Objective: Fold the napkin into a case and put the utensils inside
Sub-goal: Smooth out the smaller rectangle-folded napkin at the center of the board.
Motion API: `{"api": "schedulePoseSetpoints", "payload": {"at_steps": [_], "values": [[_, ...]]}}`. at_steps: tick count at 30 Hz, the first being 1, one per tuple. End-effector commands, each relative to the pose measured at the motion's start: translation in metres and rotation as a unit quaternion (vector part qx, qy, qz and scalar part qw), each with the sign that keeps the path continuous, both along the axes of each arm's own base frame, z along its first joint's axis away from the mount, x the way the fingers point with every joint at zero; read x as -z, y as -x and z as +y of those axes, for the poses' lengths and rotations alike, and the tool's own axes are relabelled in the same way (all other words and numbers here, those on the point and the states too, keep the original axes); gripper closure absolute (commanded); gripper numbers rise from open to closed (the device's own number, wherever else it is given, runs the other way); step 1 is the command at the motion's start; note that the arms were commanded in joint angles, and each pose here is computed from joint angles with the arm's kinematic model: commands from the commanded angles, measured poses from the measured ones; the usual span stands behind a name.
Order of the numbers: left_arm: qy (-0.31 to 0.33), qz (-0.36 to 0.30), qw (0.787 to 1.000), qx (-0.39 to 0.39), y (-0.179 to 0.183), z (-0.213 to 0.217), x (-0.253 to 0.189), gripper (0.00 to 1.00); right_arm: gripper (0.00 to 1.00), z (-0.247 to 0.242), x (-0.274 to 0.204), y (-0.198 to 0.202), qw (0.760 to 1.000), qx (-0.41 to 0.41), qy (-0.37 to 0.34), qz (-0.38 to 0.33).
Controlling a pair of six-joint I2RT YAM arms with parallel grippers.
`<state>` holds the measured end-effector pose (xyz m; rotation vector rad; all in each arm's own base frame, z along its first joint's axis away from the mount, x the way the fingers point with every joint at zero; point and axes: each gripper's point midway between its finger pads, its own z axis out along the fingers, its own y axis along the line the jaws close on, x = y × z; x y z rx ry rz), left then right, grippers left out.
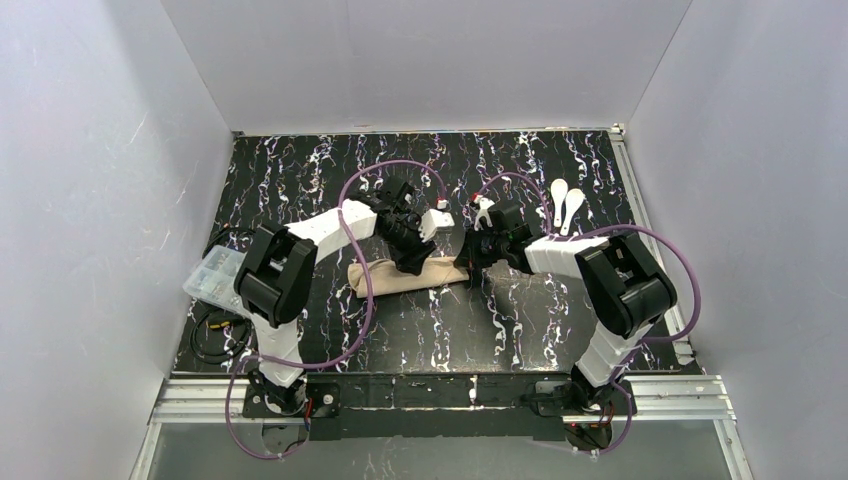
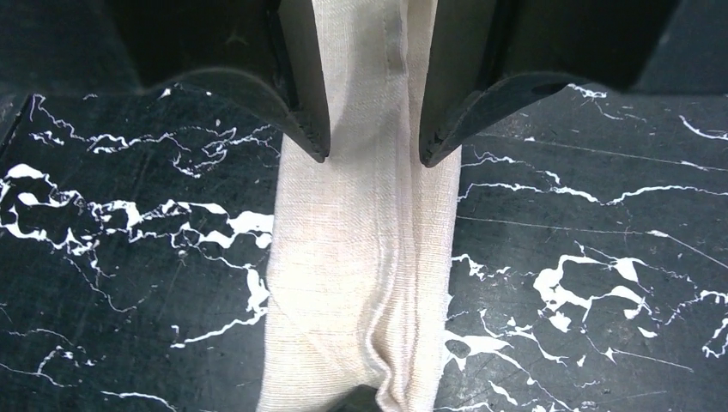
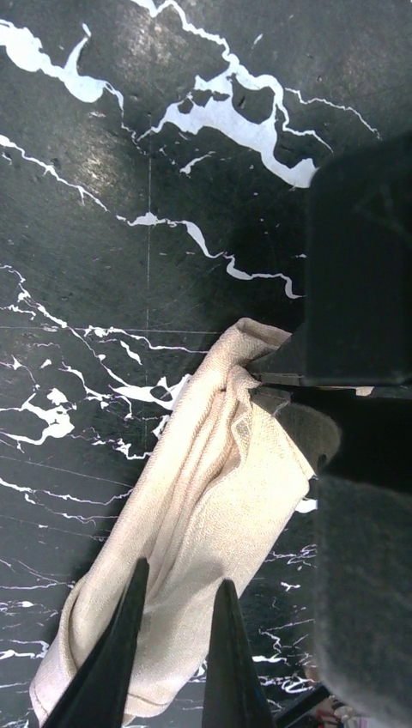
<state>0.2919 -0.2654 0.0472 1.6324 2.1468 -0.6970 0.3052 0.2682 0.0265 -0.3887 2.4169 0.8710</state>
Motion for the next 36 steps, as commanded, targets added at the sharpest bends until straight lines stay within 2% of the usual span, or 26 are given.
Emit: {"api": "schedulePoseSetpoints", "payload": {"at_steps": [1, 6, 8, 11, 14, 17, 21, 23, 26, 29, 32, 33, 36], "values": [[0.003, 0.016, 1.000, -0.022, -0.001, -0.004, 0.003, 0.58, 0.99, 0.001, -0.015, 0.004, 1.000, 0.003, -0.020, -0.006], [-0.007, 0.027, 0.999, -0.045, -0.008, -0.004, 0.010, 0.55, 0.99, 0.003, -0.021, 0.008, 0.999, 0.000, -0.033, -0.007], [-0.011, 0.031, 0.998, -0.047, -0.010, -0.004, 0.013, 0.42, 0.99, 0.005, -0.024, 0.010, 0.999, -0.005, -0.039, -0.008], [-0.017, 0.039, 0.998, -0.044, -0.011, -0.004, 0.017, 0.41, 0.99, 0.008, -0.030, 0.013, 0.999, -0.016, -0.050, -0.009], [-0.025, 0.039, 0.998, -0.039, -0.010, 0.000, 0.020, 0.47, 0.99, 0.012, -0.037, 0.015, 0.998, -0.028, -0.063, -0.013], [-0.027, 0.042, 0.998, -0.036, -0.009, 0.003, 0.019, 0.58, 0.99, 0.015, -0.044, 0.013, 0.997, -0.032, -0.071, -0.019], [-0.031, 0.041, 0.998, -0.031, -0.008, 0.005, 0.020, 0.79, 0.93, 0.014, -0.043, 0.006, 0.998, -0.020, -0.062, -0.020], [-0.038, 0.043, 0.998, -0.028, -0.006, 0.008, 0.021, 0.85, 0.87, 0.013, -0.039, 0.003, 0.998, -0.010, -0.055, -0.015], [-0.044, 0.041, 0.998, -0.026, -0.005, 0.011, 0.023, 0.87, 0.70, 0.009, -0.035, 0.000, 0.999, 0.006, -0.041, -0.011], [-0.052, 0.037, 0.998, -0.027, -0.006, 0.013, 0.026, 0.90, 0.59, -0.002, -0.051, -0.009, 0.998, 0.031, -0.031, -0.036], [-0.059, 0.034, 0.997, -0.030, -0.007, 0.015, 0.027, 0.93, 0.33, -0.016, -0.081, -0.019, 0.995, 0.058, -0.047, -0.072], [-0.060, 0.033, 0.997, -0.031, -0.008, 0.015, 0.027, 0.93, 0.28, -0.020, -0.092, -0.020, 0.993, 0.065, -0.056, -0.083], [-0.060, 0.032, 0.997, -0.034, -0.009, 0.015, 0.027, 0.95, 0.27, -0.023, -0.119, -0.014, 0.987, 0.072, -0.092, -0.107]]}}
